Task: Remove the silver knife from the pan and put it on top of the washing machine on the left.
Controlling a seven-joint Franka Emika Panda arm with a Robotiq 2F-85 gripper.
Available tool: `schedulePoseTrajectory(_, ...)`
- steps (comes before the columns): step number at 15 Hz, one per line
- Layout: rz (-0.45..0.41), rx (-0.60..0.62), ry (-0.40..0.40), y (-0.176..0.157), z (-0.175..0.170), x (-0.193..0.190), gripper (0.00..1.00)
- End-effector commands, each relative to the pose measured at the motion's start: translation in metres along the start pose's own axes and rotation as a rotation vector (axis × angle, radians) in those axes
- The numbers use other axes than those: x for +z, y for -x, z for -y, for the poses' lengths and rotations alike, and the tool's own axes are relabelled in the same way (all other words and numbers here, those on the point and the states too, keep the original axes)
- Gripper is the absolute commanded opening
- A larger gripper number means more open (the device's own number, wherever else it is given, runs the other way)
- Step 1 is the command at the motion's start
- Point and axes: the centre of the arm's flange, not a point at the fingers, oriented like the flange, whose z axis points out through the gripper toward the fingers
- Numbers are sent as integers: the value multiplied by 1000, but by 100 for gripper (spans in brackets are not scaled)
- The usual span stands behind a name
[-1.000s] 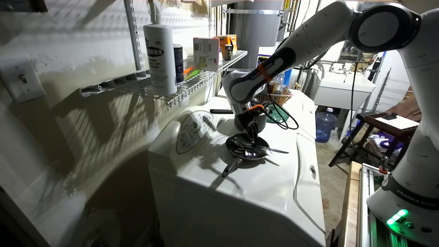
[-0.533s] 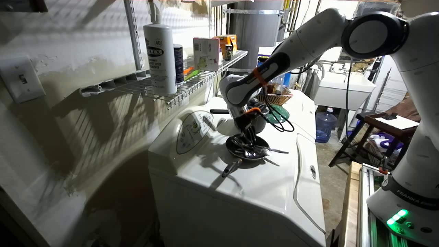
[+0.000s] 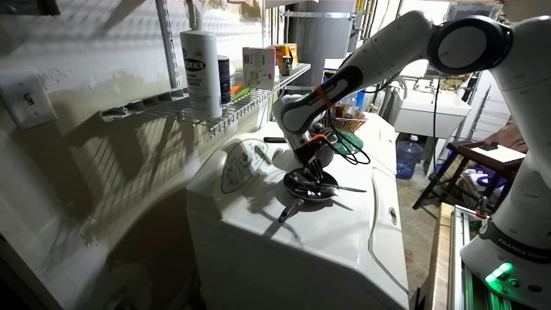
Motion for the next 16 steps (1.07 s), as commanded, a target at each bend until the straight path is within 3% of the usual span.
schedulePoseTrajectory(1, 41, 33, -9, 14, 0, -8, 4)
schedulePoseTrajectory(8, 22, 109, -12, 35, -8, -20, 4)
schedulePoseTrajectory(16, -38, 140, -230, 95, -14, -25, 4)
